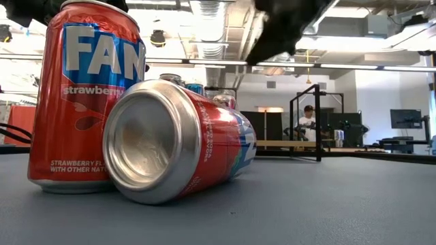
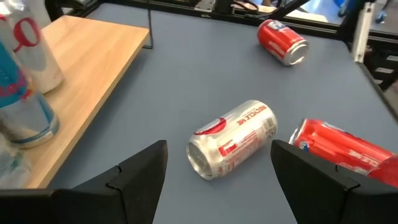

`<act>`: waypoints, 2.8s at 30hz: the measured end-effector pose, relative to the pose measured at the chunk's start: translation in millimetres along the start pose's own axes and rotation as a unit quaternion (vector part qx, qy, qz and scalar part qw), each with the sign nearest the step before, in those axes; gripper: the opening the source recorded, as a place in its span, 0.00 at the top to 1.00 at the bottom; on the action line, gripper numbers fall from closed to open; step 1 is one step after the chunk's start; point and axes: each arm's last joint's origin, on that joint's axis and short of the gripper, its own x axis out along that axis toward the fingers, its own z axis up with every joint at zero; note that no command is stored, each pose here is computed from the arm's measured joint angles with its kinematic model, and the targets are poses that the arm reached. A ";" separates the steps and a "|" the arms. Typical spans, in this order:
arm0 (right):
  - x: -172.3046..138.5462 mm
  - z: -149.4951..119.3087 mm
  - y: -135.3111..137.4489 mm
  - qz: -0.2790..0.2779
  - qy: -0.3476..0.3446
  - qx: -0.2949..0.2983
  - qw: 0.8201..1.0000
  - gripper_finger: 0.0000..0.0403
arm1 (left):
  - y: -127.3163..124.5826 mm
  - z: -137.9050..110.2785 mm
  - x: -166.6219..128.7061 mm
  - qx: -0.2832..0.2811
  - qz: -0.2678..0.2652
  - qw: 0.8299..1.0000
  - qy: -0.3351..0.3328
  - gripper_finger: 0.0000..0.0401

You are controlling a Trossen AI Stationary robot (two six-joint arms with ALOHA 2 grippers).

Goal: Place canned beverage on shelf
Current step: Put the silver soda can aligned with the other silver soda cans on the shelf

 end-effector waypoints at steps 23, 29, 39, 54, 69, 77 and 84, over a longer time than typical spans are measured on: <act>-72.8 -31.5 60.3 0.115 0.054 -0.008 0.992 0.37 | -3.8 45.5 59.3 0.297 -0.142 0.926 0.186 0.31; -76.1 -34.4 65.3 0.122 0.056 -0.016 0.991 0.37 | -4.9 49.6 93.9 0.352 -0.210 0.888 0.207 0.31; -80.8 -40.1 71.1 0.125 0.070 -0.003 0.990 0.37 | 15.8 34.9 146.2 0.378 -0.201 0.865 0.260 0.31; -82.8 -44.6 72.2 0.120 0.086 -0.003 0.989 0.37 | 16.5 3.7 176.0 0.391 -0.221 0.845 0.291 0.23; -82.6 -45.0 72.0 0.118 0.090 0.012 0.989 0.37 | 8.6 -13.9 184.9 0.429 -0.219 0.812 0.329 0.25; -82.6 -45.0 72.0 0.118 0.091 0.021 0.989 0.37 | 6.9 -14.4 184.9 0.439 -0.224 0.806 0.328 0.27; -82.6 -44.6 72.2 0.119 0.091 0.026 0.988 0.37 | 1.7 -6.5 184.9 0.445 -0.197 0.802 0.347 0.27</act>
